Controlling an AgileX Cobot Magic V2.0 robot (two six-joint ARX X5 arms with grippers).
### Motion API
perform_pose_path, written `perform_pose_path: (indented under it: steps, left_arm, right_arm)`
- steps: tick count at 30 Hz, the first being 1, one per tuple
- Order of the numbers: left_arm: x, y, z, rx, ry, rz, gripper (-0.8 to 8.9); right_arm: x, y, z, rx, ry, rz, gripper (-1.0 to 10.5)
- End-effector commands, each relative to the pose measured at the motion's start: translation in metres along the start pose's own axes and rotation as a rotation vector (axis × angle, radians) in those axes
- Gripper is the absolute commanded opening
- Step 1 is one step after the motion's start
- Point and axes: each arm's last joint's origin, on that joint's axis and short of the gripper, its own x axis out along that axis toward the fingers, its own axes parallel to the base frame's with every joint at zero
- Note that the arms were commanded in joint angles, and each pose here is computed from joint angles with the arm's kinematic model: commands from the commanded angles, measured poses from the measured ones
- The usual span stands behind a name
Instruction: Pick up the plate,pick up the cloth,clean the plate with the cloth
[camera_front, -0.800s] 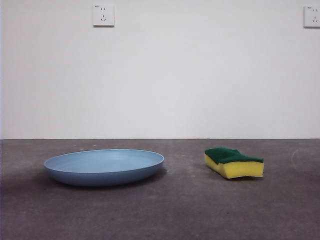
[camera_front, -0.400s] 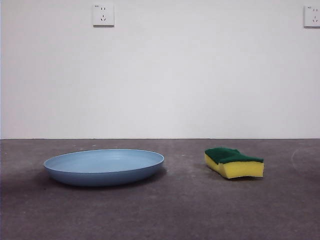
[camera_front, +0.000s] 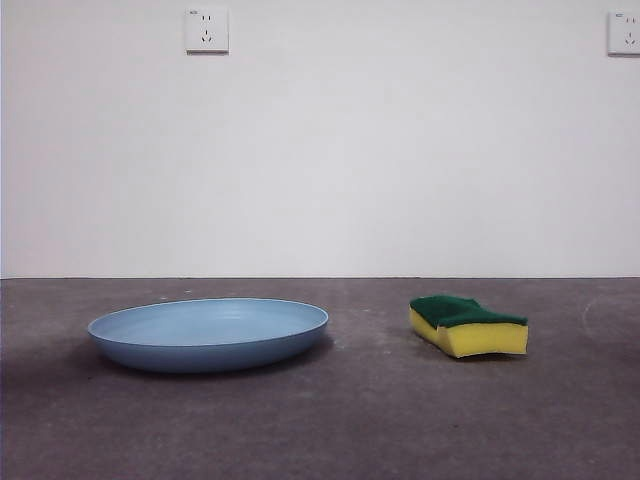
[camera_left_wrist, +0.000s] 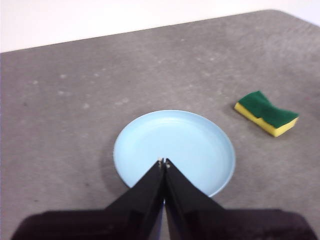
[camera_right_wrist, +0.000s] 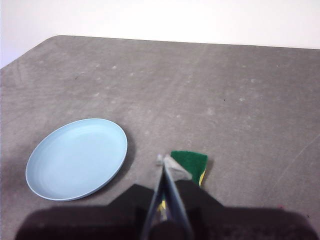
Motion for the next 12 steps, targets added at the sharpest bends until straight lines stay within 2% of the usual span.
perform_pose_path:
  steps: [1, 8, 12]
  left_arm:
    - [-0.007, 0.006, 0.002, 0.053, -0.056, 0.069, -0.03]
    - [-0.017, 0.024, -0.004, -0.012, -0.234, 0.181, -0.03]
    - [-0.013, 0.031, -0.025, -0.022, -0.262, 0.218, -0.03]
  right_arm:
    - [0.001, 0.0, -0.002, 0.009, 0.002, -0.003, 0.0]
    - [0.001, 0.0, -0.002, 0.009, 0.002, -0.003, 0.0]
    - [0.001, 0.0, -0.002, 0.009, 0.002, -0.003, 0.0]
